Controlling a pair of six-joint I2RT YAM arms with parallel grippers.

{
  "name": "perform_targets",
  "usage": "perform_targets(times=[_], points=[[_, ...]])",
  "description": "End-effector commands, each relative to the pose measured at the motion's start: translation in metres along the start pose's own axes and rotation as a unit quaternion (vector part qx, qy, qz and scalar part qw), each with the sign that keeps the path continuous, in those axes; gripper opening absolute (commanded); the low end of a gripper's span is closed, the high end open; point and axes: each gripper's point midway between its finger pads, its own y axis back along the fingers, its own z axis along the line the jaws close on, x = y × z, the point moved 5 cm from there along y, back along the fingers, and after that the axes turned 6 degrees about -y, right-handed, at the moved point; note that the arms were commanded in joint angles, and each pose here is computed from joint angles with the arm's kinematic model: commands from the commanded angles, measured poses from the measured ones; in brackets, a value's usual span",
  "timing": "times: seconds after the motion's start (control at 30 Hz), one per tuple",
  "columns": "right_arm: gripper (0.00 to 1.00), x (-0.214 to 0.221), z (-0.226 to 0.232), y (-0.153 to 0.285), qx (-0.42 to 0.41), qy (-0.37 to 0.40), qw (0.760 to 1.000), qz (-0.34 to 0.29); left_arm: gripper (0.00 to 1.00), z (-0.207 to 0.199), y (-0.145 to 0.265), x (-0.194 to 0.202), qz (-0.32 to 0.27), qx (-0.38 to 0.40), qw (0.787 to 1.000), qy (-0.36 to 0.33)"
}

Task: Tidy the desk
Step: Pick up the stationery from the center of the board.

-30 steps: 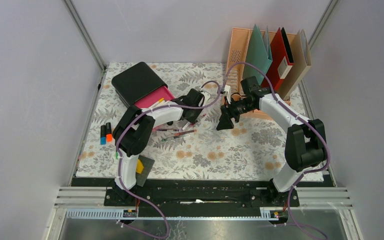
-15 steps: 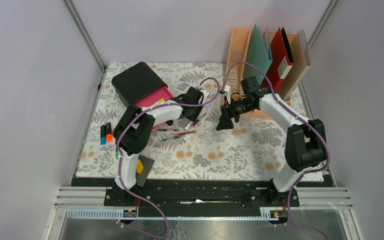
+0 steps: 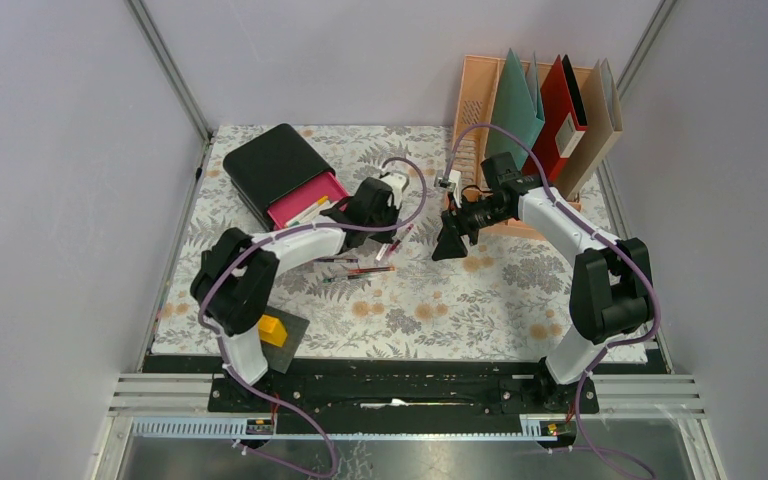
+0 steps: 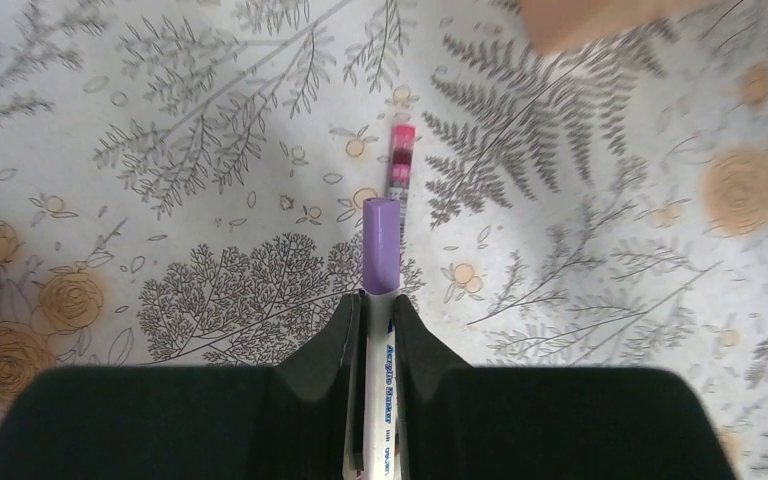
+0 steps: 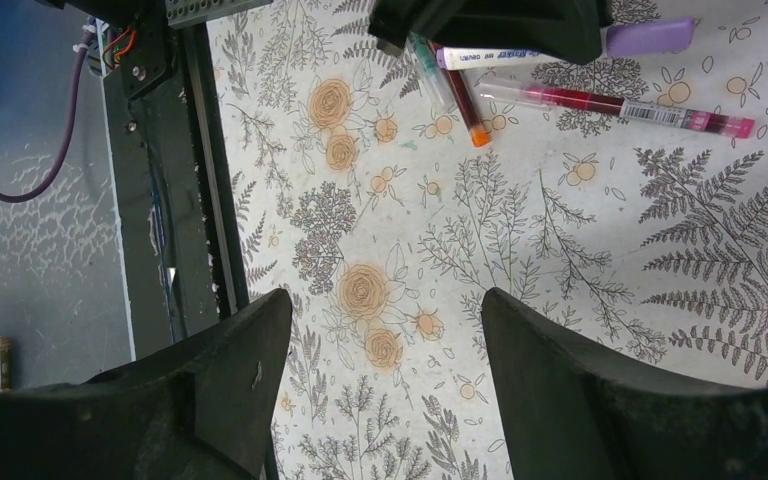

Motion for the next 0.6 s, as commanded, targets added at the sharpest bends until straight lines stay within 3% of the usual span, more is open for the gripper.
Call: perform_targets(times=[0.0,0.23,0.57], points=[[0.77,-0.022,0.011,0.008,-0.007,0.045,0.999,-0.029,0.00,-0.012,0.028,-0.042,-0.106,0.036,0.993,0.035],[0.78,-0.024,0.009,0.002,-0.018,0.020,0.998,-0.051,0.00,-0.027,0.053,-0.047,-0.161,0.094,0.979,0.083],[0.78,-0.029,0.008,-0.020,-0.091,-0.096,0.981,-0.141,0.00,-0.044,0.098,-0.055,-0.271,0.181,0.925,0.196]])
